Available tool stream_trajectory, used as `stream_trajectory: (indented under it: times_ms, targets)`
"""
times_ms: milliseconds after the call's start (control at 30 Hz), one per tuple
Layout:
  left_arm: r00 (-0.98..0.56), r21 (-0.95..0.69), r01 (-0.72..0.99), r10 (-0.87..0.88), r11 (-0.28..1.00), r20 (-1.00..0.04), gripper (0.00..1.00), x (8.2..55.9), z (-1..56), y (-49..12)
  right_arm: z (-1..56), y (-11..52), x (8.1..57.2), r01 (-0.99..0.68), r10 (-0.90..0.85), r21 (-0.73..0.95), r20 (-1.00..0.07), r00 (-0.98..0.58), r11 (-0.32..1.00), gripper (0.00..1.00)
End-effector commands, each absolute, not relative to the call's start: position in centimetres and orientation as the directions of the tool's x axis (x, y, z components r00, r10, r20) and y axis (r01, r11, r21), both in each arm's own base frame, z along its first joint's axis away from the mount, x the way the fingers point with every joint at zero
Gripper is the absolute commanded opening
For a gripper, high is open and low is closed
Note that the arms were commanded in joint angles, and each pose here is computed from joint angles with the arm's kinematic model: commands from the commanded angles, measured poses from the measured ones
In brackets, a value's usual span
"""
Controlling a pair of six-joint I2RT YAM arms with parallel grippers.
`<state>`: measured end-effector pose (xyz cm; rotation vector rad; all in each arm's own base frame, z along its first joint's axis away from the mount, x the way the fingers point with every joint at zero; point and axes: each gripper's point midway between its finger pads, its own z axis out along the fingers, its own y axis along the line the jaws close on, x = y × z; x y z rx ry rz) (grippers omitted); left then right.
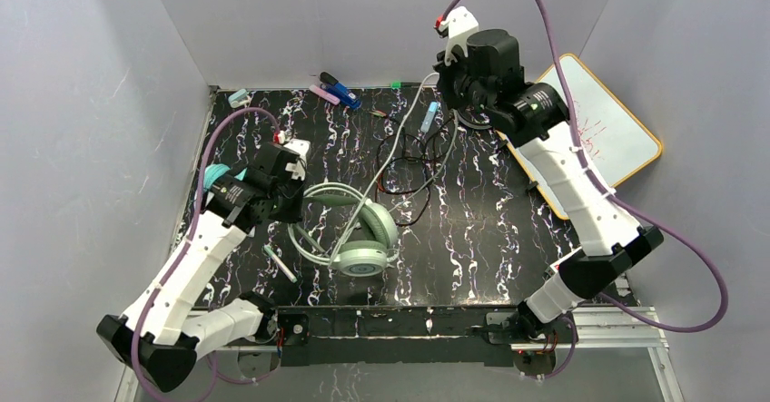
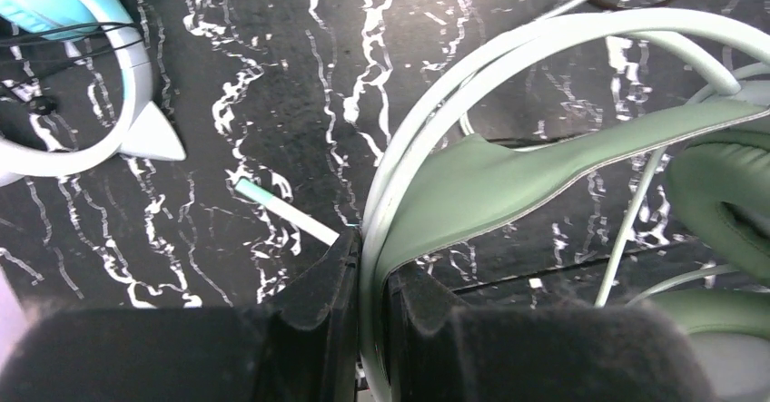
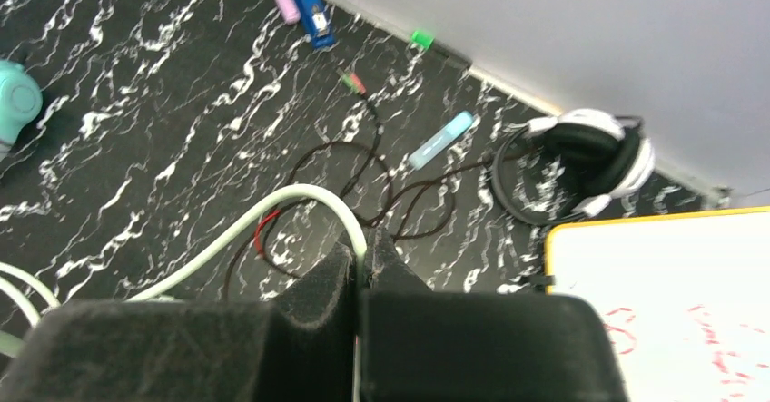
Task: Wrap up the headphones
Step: Wrap the headphones cable around the headphones.
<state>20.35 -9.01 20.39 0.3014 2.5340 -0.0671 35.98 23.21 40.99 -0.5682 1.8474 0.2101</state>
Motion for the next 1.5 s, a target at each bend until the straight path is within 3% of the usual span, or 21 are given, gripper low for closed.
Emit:
stream_trajectory:
  times_ms: [0,200,333,567,733,933,1067,1267,1467]
  targets:
    - [-0.778,-0.165,0.292,0.134,0.942,-0.614,0.0,18.8,23.6,-11.7,39.1,23.9,36.9,-0.539,-0.151,0.06,-0.929,-0.338,0.84,0.01]
    - [-0.743,-0.349,0.285,-0.024,0.893,-0.669,0.0,19.0,28.7,-14.4,33.8,23.4,36.6,-0.558,-0.076,0.223,-0.883,-0.462,0.799,0.01]
    - [-0.717,-0.513,0.324,-0.147,0.794,-0.681,0.0,18.9,34.3,-17.2,31.7,23.7,34.9,-0.581,-0.035,0.29,-0.875,-0.483,0.761,0.01]
    - [-0.712,-0.774,0.321,-0.399,0.546,-0.578,0.0,18.8,42.7,-20.6,29.9,25.3,30.6,-0.68,0.005,0.406,-0.861,-0.509,0.61,0.01]
    - [-0.599,-0.827,0.032,-0.652,0.561,-0.465,0.0,22.1,42.1,-17.6,29.1,28.0,24.8,-0.767,0.056,0.545,-0.826,-0.562,0.339,0.01]
    - [-0.397,-0.843,-0.169,-0.818,0.51,-0.415,0.0,24.4,40.6,-13.8,29.5,31.5,17.1,-0.867,0.054,0.465,-0.885,-0.463,0.178,0.01]
    - [-0.282,-0.841,-0.228,-0.86,0.491,-0.425,0.0,25.1,40.3,-11.6,29.7,33.2,13.3,-0.878,0.05,0.474,-0.88,-0.472,0.063,0.08]
    - [-0.268,-0.811,-0.258,-0.845,0.526,-0.462,0.0,25.8,38.4,-11.2,32.1,35.7,8.4,-0.844,0.061,0.512,-0.848,-0.527,-0.16,0.1]
    - [-0.211,-0.695,-0.341,-0.772,0.633,-0.599,0.0,26.4,35.3,-8.5,35.6,37.7,7.0,-0.841,0.093,0.495,-0.847,-0.523,-0.218,0.23]
